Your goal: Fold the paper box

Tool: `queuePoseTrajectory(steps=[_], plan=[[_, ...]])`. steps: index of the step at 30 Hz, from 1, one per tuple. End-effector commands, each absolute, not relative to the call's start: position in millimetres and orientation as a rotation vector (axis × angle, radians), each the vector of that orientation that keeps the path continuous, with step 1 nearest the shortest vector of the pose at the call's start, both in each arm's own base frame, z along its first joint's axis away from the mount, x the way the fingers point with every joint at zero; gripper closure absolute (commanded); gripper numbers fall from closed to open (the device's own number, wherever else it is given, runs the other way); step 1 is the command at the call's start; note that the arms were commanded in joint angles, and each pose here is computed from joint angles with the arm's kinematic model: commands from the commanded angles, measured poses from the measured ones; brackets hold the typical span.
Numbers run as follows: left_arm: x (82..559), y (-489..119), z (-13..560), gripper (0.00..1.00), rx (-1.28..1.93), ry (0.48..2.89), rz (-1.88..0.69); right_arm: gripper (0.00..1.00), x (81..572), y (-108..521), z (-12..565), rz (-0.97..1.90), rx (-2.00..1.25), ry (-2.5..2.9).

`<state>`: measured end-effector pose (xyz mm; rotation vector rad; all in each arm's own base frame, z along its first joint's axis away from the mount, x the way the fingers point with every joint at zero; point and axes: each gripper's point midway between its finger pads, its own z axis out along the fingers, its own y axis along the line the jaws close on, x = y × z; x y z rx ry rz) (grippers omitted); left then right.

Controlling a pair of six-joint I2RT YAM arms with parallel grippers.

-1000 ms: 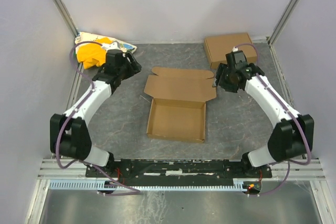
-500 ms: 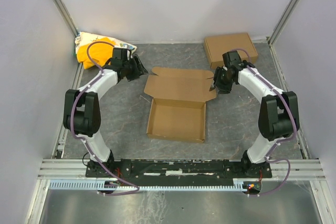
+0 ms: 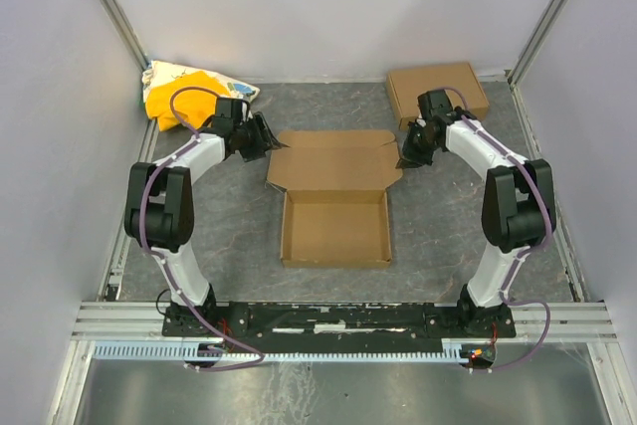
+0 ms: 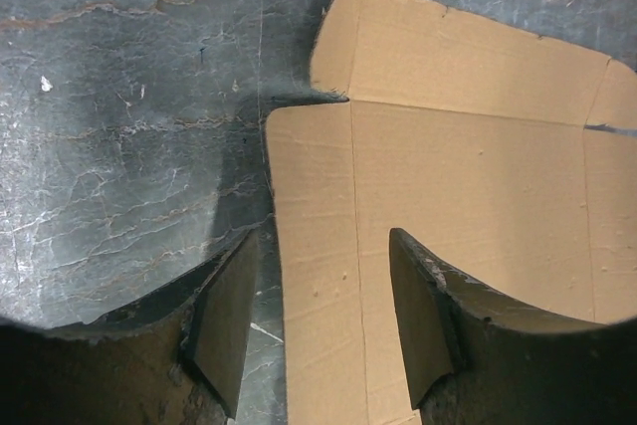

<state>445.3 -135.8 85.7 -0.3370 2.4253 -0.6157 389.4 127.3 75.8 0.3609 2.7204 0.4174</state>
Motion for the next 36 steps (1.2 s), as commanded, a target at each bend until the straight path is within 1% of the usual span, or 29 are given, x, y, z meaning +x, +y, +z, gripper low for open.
queuePoseTrajectory(steps=[1, 7, 12, 22, 31, 36], plan=[[450, -141, 90, 0.39, -0.281, 2.408, -0.666, 0.98, 407, 129, 91, 0.438, 0.323, 2.666], [448, -145, 92, 0.42, -0.281, 2.406, -0.703, 0.98, 408, 132, 109, 0.451, 0.286, 2.611], [445, -147, 94, 0.45, -0.276, 2.405, -0.72, 0.98, 408, 134, 118, 0.403, 0.25, 2.597], [437, -147, 79, 0.51, -0.251, 2.49, -0.708, 0.98, 409, 138, 136, 0.31, 0.191, 2.558], [432, -156, 74, 0.5, -0.218, 2.527, -0.733, 0.98, 408, 140, 138, 0.301, 0.166, 2.55], [434, -169, 86, 0.53, -0.166, 2.478, -0.754, 0.98, 406, 143, 139, 0.29, 0.135, 2.54]])
